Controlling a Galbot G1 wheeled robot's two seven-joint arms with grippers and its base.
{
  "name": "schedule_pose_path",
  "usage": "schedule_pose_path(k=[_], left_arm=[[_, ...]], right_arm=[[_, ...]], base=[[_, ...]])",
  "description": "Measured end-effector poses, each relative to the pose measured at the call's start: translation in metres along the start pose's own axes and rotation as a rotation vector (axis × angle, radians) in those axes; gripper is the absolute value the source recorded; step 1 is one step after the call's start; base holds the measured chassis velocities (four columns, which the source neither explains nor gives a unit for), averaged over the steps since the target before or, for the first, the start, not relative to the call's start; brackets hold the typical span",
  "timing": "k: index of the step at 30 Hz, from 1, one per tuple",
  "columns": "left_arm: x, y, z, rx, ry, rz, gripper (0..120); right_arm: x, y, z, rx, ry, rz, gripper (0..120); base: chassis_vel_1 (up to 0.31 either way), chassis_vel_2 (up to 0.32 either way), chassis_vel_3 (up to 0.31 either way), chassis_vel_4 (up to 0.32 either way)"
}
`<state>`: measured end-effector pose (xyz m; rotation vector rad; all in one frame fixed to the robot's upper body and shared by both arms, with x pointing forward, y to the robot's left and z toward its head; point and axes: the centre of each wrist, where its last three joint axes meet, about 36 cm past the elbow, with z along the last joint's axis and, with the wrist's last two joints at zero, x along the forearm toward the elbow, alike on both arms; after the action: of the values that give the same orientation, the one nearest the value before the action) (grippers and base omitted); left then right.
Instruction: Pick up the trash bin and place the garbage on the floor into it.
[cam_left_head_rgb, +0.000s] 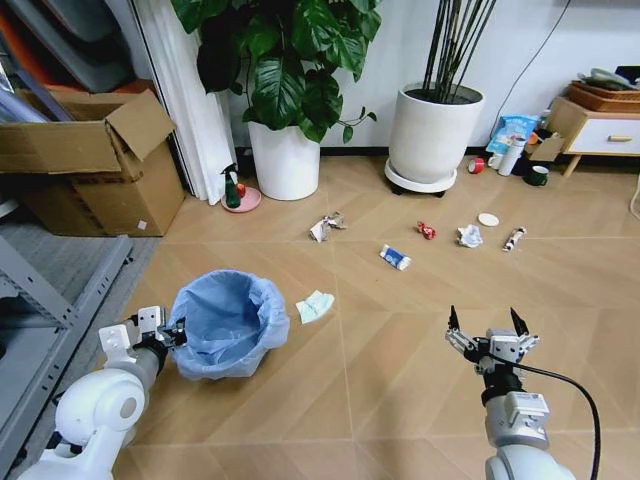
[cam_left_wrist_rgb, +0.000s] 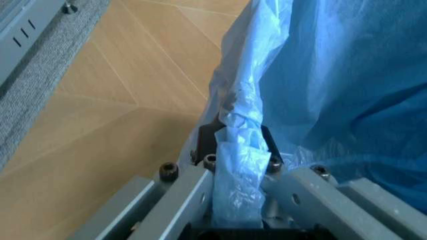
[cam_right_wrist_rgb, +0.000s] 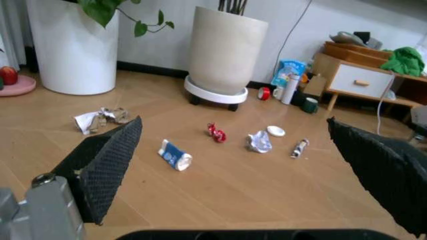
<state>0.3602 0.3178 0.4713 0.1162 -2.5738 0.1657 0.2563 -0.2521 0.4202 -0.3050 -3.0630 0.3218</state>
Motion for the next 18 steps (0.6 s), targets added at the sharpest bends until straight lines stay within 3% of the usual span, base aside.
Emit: schedule_pose_path(k=[18], left_arm=[[0.0004, 0.0014, 0.0, 0.0, -0.002, 0.005, 0]], right_arm=[[0.0003, 0.0026, 0.0031, 0.009, 0.007, -0.007, 100]], base=[[-0.05, 0.228, 0.046, -0.226]])
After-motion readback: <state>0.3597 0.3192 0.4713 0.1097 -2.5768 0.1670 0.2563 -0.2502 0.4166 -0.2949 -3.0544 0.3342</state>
